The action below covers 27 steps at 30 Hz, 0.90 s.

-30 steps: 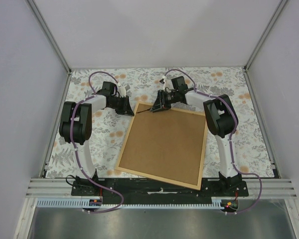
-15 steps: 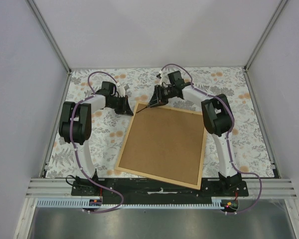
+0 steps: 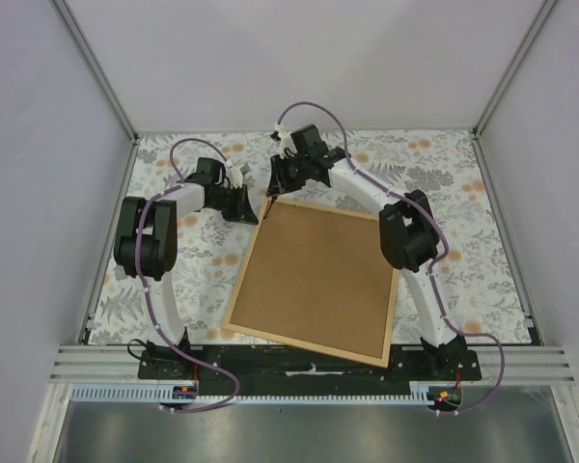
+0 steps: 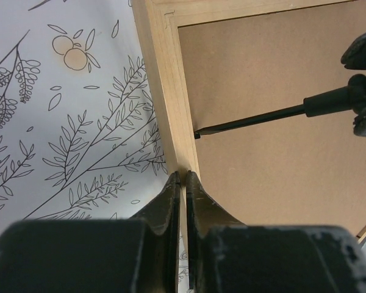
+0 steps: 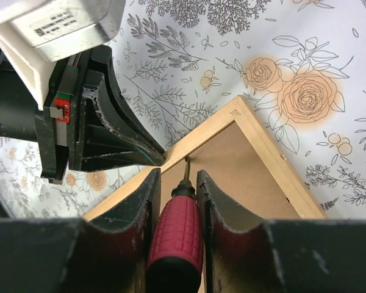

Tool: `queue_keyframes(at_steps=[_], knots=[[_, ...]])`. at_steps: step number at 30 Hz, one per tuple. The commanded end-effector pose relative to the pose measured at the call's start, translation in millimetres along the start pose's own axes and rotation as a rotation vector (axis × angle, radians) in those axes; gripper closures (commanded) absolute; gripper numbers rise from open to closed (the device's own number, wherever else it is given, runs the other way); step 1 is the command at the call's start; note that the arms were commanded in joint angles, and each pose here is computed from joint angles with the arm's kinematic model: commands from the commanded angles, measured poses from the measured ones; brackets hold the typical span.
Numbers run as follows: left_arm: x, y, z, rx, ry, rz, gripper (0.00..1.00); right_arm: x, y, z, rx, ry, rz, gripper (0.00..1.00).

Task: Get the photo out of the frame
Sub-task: Release the photo frame item from the photo frame, then adjust the photo frame item on the photo frame.

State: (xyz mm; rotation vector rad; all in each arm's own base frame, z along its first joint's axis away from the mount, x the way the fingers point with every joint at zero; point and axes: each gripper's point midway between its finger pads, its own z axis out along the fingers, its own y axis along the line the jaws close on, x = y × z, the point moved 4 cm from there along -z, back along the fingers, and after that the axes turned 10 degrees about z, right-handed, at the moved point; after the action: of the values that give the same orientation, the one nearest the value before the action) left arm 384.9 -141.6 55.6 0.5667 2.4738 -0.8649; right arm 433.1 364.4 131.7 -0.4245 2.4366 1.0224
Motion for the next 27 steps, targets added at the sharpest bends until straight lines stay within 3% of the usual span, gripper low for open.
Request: queue_keyframes(at_steps=[1, 4, 10, 12, 20, 27], knots=[[9.5, -21.8, 16.2, 0.055, 0.042, 0.017, 0.94, 30.1, 59.2, -1.0, -0.118, 0.109, -0.031, 1.00], [3.4, -21.0, 11.8, 0.033, 0.027, 0.035, 0.86, 32.1, 52.6, -31.0, -0.156, 0.122, -0.035, 1.00], [-22.0, -21.4, 1.8, -0.009, -0.016, 0.088, 0.43, 45.4, 23.8, -97.6, -0.228, 0.189, -0.048, 1.00], [-29.8, -19.9, 1.0, -0.039, -0.020, 0.107, 0.36, 57.0, 7.1, -106.7, -0.211, 0.196, -0.042, 1.00], [-34.1, -22.2, 21.5, -0.198, 0.059, 0.246, 0.33, 88.5, -44.4, -88.1, -0.188, 0.225, 0.076, 1.00], [-25.5, -6.0, 27.5, -0.330, 0.123, 0.255, 0.35, 98.9, -65.0, -74.3, -0.160, 0.253, 0.122, 1.00]])
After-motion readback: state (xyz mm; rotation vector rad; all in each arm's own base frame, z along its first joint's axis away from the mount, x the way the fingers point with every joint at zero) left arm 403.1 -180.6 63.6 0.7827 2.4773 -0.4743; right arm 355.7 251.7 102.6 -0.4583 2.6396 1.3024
